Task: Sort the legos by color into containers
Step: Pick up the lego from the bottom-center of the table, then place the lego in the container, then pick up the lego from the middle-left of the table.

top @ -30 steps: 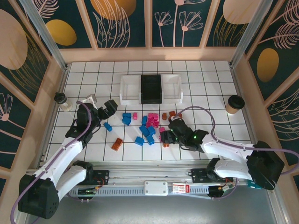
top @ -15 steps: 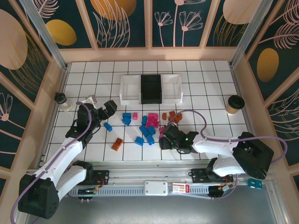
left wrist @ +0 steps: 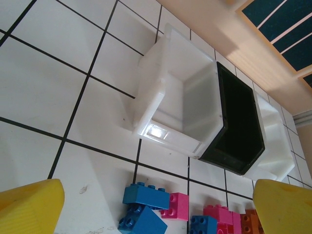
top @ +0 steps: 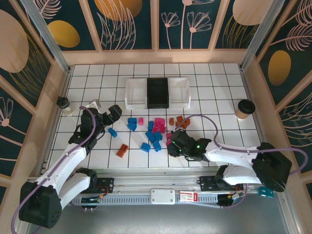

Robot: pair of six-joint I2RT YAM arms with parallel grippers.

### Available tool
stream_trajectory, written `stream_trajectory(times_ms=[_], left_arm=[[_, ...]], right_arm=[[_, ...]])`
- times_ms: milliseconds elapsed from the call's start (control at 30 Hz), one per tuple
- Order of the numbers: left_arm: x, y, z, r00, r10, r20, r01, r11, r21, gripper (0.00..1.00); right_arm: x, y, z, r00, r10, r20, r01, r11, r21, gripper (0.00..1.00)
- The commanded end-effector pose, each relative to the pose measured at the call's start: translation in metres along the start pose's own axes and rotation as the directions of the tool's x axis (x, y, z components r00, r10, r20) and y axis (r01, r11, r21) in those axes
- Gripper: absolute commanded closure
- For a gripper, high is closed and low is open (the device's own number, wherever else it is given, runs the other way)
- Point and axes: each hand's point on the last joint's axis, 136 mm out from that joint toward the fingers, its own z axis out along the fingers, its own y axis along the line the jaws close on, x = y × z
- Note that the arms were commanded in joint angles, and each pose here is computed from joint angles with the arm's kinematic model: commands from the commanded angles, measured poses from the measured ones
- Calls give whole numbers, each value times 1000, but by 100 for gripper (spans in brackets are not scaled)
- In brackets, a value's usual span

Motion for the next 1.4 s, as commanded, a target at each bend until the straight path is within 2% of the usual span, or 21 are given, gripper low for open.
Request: stream_trajectory(times_ms=[0, 100, 167, 267, 367, 433, 533, 633, 733, 767, 833, 900, 1000, 1133, 1200, 1367], left_arm=[[2, 4, 3, 1000, -18, 1, 18, 1000, -13, 1], [4, 5, 4, 999, -36, 2, 36, 999, -13, 1], [4, 5, 5, 999, -45, 3, 45, 999, -9, 1], [5, 5, 5, 999, -50, -2, 50, 999, -10, 1], [7, 10, 4, 998, -59, -6, 58, 998, -32, 1], [8, 14, 2, 998, -67, -4, 67, 996, -53, 1], [7, 24, -2, 996, -85, 16, 86, 991, -99, 1], [9, 33, -5, 993, -112, 31, 115, 985, -132, 1], [11, 37, -7, 990, -135, 41, 140, 980, -140, 1], [10, 39, -8, 989, -137, 47, 143, 978, -149, 1], [10, 44, -10, 989, -135, 53, 143, 974, -178, 1], [11, 52, -12, 990, -132, 57, 142, 964, -223, 1], [15, 69, -15, 990, -129, 56, 140, 941, -308, 1], [32, 88, -14, 990, -139, 3, 129, 909, -396, 4], [42, 91, -7, 988, -147, -42, 118, 910, -398, 6], [65, 94, 15, 977, -151, -153, 81, 918, -387, 17]], right_arm=[[-21, 7, -25, 998, -17, 68, 19, 1000, -22, 75], [-72, 6, -46, 980, -10, 201, 15, 1000, -26, 76], [-125, -2, -60, 948, 19, 319, -8, 999, -36, 78], [-191, -21, -65, 899, 59, 434, -52, 998, -27, 78], [-242, -40, -47, 877, 97, 470, -101, 995, -16, 79], [-270, -68, -30, 871, 131, 474, -159, 987, 20, 79], [-296, -90, 5, 886, 144, 441, -194, 979, 69, 79], [-308, -104, 32, 897, 153, 415, -217, 970, 111, 77], [-316, -113, 48, 896, 172, 410, -243, 961, 129, 71], [-318, -113, 51, 896, 176, 408, -245, 962, 124, 66], [-322, -112, 54, 895, 181, 408, -248, 962, 117, 47], [-325, -110, 51, 891, 185, 414, -248, 963, 102, 40], [-323, -101, 41, 885, 187, 427, -239, 968, 72, 37], [-306, -95, 34, 883, 189, 429, -233, 971, 53, 37], [-296, -95, 31, 878, 199, 434, -240, 970, 42, 37], [-277, -99, 23, 875, 208, 436, -249, 968, 39, 37]])
